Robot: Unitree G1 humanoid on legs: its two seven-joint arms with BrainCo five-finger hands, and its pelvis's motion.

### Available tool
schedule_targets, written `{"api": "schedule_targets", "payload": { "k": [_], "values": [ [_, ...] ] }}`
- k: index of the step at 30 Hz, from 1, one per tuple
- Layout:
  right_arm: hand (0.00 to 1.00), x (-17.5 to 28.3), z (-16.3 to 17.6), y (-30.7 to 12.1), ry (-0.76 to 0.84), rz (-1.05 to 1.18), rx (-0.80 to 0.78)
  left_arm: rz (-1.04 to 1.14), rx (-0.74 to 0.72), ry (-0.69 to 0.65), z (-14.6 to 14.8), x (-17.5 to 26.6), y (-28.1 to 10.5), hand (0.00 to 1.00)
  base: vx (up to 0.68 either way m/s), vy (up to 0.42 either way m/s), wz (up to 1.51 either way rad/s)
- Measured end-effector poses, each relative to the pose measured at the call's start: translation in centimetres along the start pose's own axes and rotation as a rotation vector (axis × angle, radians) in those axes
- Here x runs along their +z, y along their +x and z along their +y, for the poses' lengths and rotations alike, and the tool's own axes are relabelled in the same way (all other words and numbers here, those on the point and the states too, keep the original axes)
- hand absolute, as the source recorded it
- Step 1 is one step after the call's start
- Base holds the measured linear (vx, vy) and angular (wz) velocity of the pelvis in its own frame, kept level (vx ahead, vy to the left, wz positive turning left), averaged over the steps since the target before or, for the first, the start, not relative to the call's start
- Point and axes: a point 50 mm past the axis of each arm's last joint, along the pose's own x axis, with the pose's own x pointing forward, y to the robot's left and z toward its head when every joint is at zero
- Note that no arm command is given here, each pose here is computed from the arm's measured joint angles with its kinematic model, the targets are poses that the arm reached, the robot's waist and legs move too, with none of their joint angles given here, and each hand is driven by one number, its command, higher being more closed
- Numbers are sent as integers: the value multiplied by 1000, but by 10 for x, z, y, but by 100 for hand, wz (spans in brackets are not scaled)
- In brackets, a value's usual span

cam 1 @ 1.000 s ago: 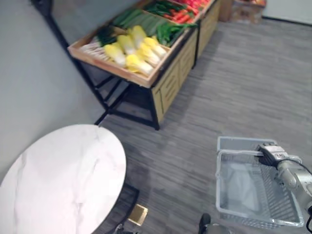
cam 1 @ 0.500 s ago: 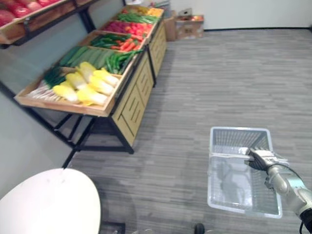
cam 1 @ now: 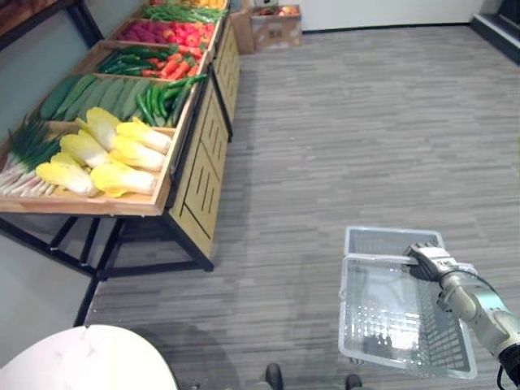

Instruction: Pick vegetable in the basket

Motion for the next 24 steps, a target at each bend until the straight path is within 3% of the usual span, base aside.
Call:
{"api": "schedule_targets", "payload": {
  "k": [9, 16, 24],
  "values": [
    [100, -13, 36, -27, 77, 129, 83, -12, -24, 75, 3, -1, 0, 0, 52, 92, 27],
    [100, -19, 35, -30, 154, 194, 19, -8, -3, 71, 9, 1, 2, 0, 224, 26, 48],
    [100, -39, 35, -43, 201, 315, -37, -49, 24, 13, 10, 17, 5, 0, 437, -214, 60]
  ]
}}
